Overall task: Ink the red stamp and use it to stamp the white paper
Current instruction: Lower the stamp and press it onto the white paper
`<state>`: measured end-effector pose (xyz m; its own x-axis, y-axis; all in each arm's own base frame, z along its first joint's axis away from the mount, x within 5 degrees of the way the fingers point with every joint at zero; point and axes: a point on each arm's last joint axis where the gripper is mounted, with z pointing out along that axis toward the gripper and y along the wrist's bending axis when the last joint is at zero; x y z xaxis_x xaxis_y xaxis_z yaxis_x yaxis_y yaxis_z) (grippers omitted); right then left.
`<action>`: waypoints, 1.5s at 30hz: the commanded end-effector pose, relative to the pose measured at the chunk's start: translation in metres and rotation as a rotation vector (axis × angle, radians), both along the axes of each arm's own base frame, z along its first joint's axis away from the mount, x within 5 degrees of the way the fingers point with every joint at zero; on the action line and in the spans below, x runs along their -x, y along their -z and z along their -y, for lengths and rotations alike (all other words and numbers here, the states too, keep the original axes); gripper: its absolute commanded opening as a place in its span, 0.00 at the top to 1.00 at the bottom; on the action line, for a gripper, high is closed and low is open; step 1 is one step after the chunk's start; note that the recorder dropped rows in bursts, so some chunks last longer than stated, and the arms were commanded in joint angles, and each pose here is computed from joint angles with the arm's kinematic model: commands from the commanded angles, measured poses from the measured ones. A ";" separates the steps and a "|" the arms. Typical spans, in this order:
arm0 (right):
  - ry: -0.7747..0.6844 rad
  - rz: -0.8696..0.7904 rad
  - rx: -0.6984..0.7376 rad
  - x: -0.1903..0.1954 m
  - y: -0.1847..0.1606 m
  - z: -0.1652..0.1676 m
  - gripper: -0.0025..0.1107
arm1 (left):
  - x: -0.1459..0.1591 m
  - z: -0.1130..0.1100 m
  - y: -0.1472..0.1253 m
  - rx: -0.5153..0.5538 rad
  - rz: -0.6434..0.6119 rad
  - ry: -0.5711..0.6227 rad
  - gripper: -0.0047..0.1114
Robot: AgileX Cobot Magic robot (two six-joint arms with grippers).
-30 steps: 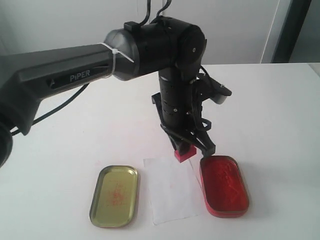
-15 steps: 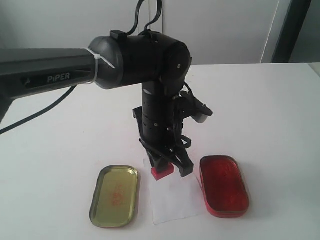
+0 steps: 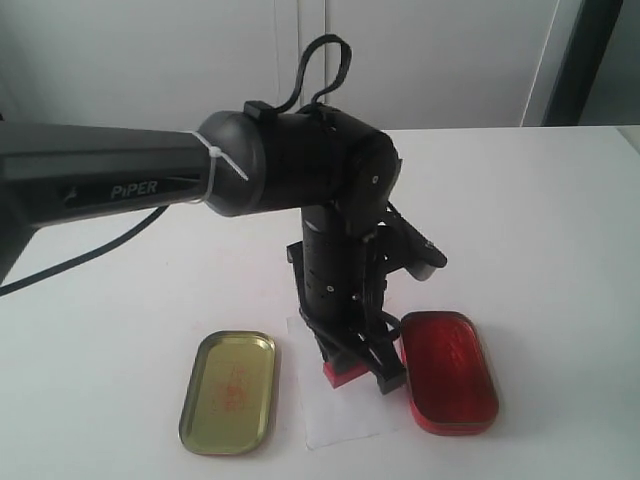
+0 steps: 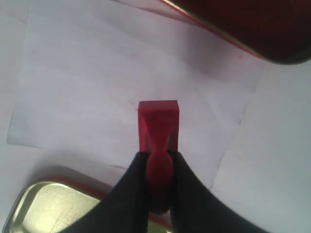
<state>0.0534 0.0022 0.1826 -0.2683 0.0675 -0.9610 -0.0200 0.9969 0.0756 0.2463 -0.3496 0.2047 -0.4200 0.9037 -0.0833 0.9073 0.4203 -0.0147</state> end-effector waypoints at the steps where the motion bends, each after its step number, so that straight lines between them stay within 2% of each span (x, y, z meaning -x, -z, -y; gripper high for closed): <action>1: 0.004 0.016 0.002 0.000 0.000 0.000 0.98 | 0.005 0.004 -0.002 0.014 0.034 0.005 0.96; 15: 0.004 0.016 0.002 0.000 0.000 0.000 0.98 | 0.005 0.002 0.011 0.030 0.042 -0.002 0.96; 21: 0.005 0.016 0.000 0.000 0.000 0.000 0.98 | 0.010 -0.003 0.033 0.040 0.037 -0.010 0.96; 29: 0.005 0.016 0.000 0.000 0.000 0.000 0.98 | 0.011 -0.005 0.036 0.027 0.028 -0.010 0.96; 34: 0.005 0.016 0.000 0.000 0.000 0.000 0.98 | 0.013 -0.006 0.044 -0.016 -0.007 -0.010 0.96; 39: 0.005 0.016 0.000 0.000 0.000 0.000 0.98 | 0.015 -0.009 0.063 -0.091 -0.060 -0.010 0.96; 45: 0.005 0.016 0.000 0.000 0.000 0.000 0.98 | 0.014 -0.007 0.067 -0.084 -0.065 -0.009 0.96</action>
<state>0.0534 0.0022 0.1826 -0.2684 0.0722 -0.9606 -0.0187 0.9966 0.0802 0.2398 -0.3492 0.1691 -0.4155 0.9006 -0.1278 0.9077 0.4196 0.0061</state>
